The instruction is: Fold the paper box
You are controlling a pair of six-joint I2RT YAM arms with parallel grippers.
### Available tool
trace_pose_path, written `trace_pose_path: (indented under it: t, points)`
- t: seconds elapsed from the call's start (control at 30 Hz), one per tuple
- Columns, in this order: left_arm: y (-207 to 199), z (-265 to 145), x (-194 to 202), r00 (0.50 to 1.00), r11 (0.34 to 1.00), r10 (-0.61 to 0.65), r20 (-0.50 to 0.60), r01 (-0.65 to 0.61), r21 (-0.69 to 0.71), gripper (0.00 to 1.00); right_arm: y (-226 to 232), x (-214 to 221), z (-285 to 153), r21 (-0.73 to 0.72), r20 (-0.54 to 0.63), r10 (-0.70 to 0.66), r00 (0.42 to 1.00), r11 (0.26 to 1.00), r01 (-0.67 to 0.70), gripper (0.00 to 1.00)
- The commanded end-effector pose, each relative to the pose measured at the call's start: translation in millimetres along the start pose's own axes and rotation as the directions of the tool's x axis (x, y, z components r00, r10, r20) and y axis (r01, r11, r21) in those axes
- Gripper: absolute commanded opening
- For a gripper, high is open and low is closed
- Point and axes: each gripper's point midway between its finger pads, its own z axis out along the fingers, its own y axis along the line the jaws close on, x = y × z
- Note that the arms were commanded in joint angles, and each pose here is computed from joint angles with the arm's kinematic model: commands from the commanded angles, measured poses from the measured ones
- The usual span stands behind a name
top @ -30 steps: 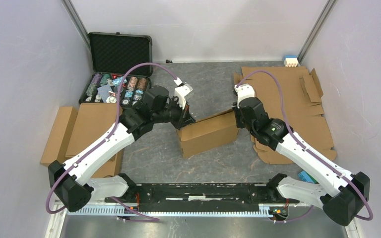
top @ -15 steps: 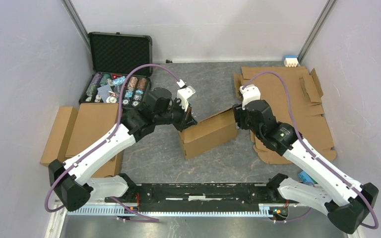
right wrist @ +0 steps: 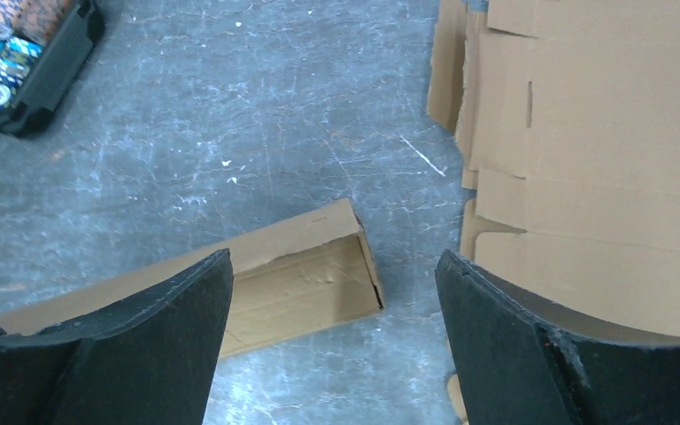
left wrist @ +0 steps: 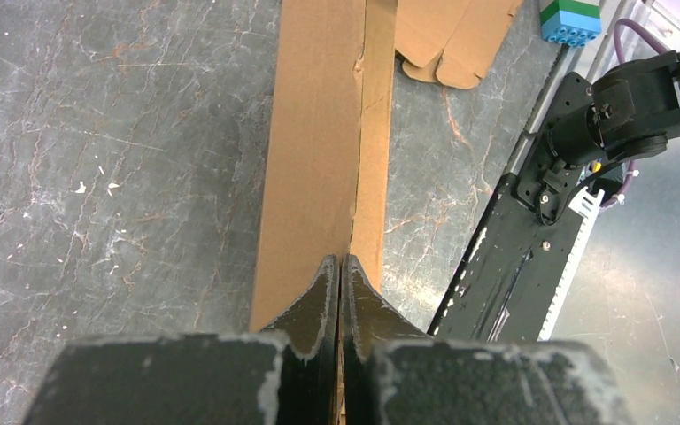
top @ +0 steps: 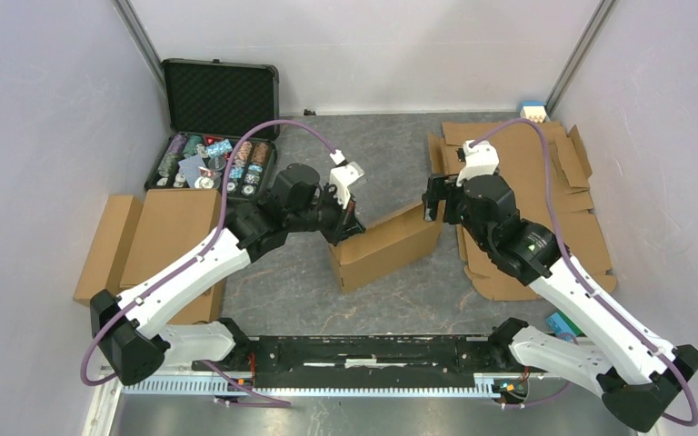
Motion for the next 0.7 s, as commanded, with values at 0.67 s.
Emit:
trace_pose_path:
  t: [0.67]
  points:
    - [-9.8, 11.7, 26.3, 0.995, 1.000, 0.007, -0.097, -0.004, 0.027, 0.03, -29.0, 13.2, 18.1, 0.104, 0.047, 0.121, 0.992, 0.987, -0.125, 0.62]
